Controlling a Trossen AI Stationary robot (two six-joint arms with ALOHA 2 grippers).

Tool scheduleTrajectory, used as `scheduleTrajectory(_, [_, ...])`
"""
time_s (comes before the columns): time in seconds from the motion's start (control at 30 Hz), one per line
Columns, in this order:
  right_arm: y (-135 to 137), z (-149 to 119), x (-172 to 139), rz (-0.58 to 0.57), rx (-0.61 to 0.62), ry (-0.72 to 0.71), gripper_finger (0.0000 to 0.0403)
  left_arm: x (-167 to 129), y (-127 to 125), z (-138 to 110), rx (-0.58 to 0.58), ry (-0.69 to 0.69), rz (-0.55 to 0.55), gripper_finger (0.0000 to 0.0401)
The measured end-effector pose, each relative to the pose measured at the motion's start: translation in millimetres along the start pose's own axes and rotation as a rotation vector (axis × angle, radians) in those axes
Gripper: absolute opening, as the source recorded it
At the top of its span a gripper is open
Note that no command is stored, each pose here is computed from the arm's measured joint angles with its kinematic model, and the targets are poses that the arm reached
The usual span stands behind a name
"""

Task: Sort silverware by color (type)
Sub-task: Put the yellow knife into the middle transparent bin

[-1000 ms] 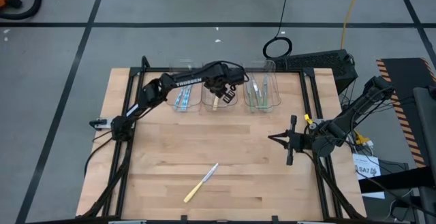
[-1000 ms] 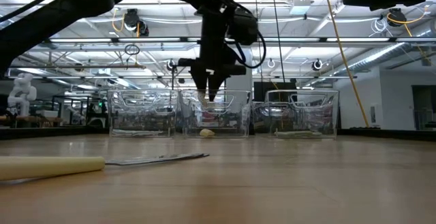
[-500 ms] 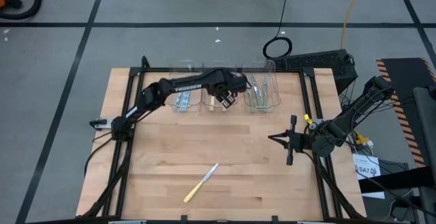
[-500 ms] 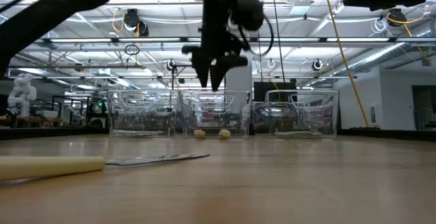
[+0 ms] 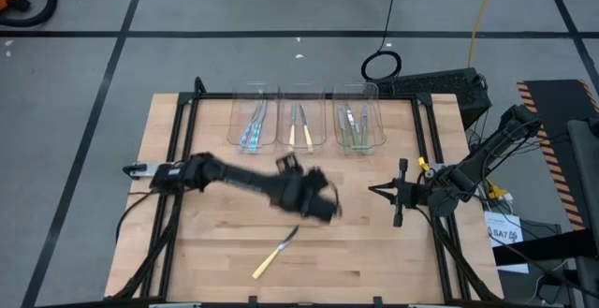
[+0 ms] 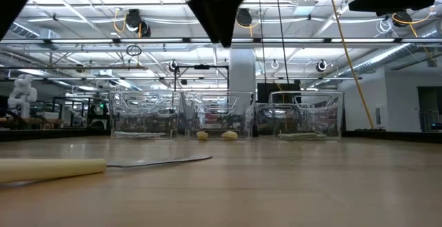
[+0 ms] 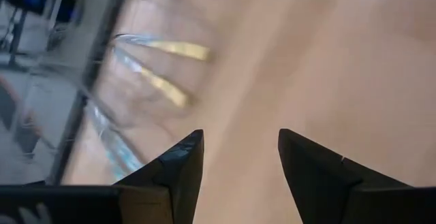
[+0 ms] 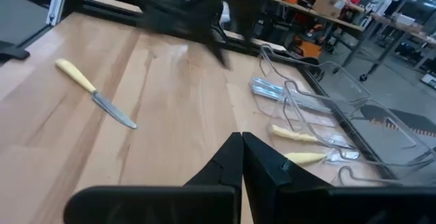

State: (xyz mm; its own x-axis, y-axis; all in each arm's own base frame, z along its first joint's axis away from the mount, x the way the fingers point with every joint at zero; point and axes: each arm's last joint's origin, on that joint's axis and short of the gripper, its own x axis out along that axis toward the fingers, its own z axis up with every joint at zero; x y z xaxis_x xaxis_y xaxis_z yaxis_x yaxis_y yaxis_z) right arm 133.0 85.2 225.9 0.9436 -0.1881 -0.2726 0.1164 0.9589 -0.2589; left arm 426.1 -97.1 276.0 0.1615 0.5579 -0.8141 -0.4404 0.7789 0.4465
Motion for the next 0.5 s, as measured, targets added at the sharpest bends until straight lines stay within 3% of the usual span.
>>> scheduleTrajectory(0.23, [1, 0, 0, 0.043, 0.058, 0.004, 0.0002, -52, -53, -49, 0.017, -0.082, -0.083, 0.0197])
scheduleTrajectory(0.5, [5, 0, 0, 0.161, 0.154, 0.023, 0.0002, -92, -88, -100, -0.091, -0.138, -0.159, 0.0197])
